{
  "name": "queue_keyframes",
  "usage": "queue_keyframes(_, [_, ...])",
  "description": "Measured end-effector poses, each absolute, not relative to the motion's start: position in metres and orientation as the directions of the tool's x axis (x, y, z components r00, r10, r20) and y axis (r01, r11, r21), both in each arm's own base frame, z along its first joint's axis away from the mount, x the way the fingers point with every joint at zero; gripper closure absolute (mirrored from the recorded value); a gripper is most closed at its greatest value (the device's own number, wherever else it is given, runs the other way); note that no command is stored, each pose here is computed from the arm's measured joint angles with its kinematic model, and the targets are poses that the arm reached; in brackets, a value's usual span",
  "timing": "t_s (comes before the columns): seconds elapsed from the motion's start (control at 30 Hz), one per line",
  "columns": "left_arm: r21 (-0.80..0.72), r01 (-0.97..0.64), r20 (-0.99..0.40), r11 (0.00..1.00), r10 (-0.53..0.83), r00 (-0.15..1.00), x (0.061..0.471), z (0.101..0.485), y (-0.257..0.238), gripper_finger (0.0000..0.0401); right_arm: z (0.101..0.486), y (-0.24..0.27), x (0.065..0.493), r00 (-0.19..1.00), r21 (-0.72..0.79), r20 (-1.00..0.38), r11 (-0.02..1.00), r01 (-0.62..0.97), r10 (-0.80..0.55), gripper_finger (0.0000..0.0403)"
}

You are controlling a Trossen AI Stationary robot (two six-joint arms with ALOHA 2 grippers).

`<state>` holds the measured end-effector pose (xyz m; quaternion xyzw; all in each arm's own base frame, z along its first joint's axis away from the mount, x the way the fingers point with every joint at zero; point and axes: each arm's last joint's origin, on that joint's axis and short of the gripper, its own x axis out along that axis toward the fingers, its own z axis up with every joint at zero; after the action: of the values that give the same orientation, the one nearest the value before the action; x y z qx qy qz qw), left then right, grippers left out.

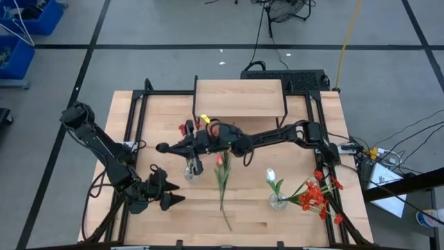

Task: Pick and place flowers into a vace then onto a shelf
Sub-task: Put the black flower into the left transparent vase

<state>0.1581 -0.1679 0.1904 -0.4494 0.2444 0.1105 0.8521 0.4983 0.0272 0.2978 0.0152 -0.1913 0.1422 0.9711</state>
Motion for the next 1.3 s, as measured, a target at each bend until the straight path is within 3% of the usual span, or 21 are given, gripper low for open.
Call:
queue_keyframes(0.53, [-0.695,-0.420,-0.520,0.584,-0.005,0.854,0.157,0.189,-0.166,0.0002,0.304,0.015,0.500,0.870,-0.019,0.450,0.976,-0.215,0.200,0.0403])
queue_keyframes(1.1, [-0.686,-0.430,-0.525,0.587,0.009,0.851,0.157,0.188,-0.165,0.0002,0.299,0.016,0.529,0.889,-0.033,0.383,0.965,-0.260,0.253,0.0403])
queue_keyframes(1.3, [-0.683,-0.431,-0.528,0.589,0.010,0.849,0.157,0.188,-0.165,0.0002,0.304,0.015,0.526,0.864,-0.007,0.438,0.962,-0.274,0.249,0.0403])
